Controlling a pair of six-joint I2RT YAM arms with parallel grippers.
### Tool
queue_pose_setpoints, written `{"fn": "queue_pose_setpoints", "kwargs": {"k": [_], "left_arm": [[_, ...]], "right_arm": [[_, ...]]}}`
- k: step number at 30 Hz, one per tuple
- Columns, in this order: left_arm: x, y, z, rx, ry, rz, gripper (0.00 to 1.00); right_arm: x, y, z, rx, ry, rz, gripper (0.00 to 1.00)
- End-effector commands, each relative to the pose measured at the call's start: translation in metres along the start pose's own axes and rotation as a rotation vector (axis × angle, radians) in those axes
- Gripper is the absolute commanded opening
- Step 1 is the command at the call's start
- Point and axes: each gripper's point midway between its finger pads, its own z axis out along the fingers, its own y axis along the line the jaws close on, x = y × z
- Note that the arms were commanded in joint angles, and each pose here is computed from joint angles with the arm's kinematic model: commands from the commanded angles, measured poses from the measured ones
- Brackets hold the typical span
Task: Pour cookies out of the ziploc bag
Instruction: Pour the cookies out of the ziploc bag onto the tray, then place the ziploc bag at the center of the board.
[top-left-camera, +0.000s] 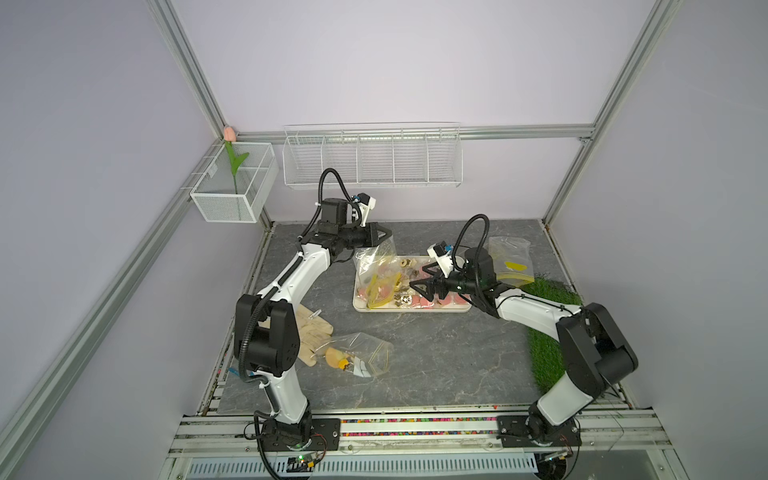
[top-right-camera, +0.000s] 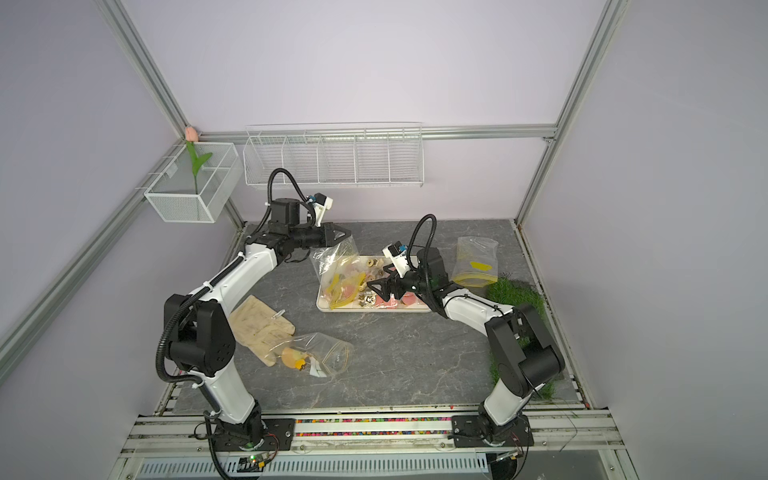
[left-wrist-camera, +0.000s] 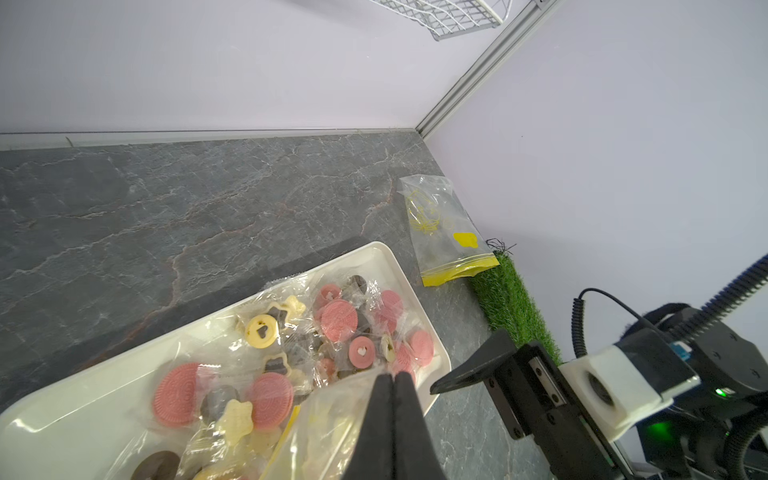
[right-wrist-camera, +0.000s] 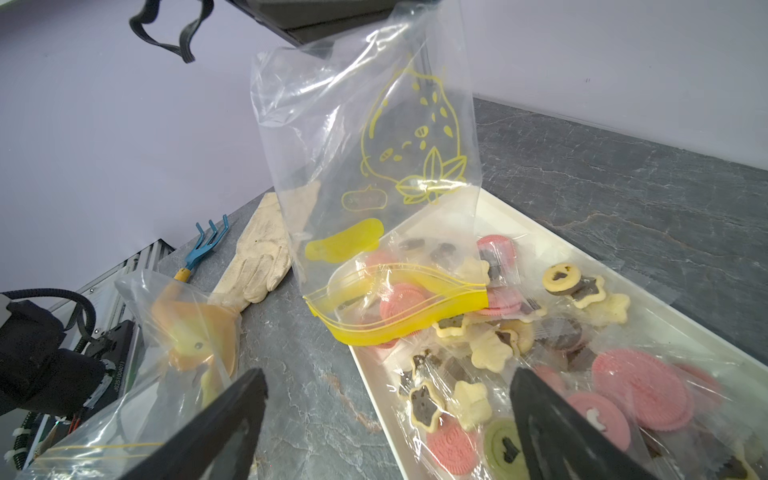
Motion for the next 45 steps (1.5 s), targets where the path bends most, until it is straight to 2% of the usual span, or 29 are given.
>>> {"fn": "queue_pose_setpoints", "kwargs": {"k": [1,13,18,22,27,36,45], "left_arm": [[-0.009,-0.021,-0.009,0.078,-0.034,0.039,0.0],[-0.003,-0.047,-0.016,0.136,-0.041,0.048,0.0],[0.001,-0.057,-0.024,0.121,-0.051,0.069,0.0],[0.004,-0.064,-0.031,0.118,-0.065,0.079,0.0],[0.007,-0.094,-0.038,0.161,-0.107,0.124,0.0],[0.014,-0.129,-0.054,0.216,-0.2,0.077,0.0],[0.044,-0.177,-0.063,0.385,-0.234,-0.017,0.0]], "right_arm": [[-0.006,0.012,-0.009,-0.023,-0.019,-0.004,0.95],[-0.008,0.021,-0.014,-0.029,-0.017,-0.004,0.96],[-0.015,0.028,-0.02,-0.031,-0.033,-0.012,0.97],[-0.006,0.031,-0.026,-0.019,-0.019,0.005,0.97],[-0.007,0.034,-0.035,0.014,-0.028,0.006,0.97],[-0.01,0.024,-0.063,0.179,-0.048,0.064,0.99],[-0.003,0.016,-0.115,0.396,-0.049,0.155,1.0]]}}
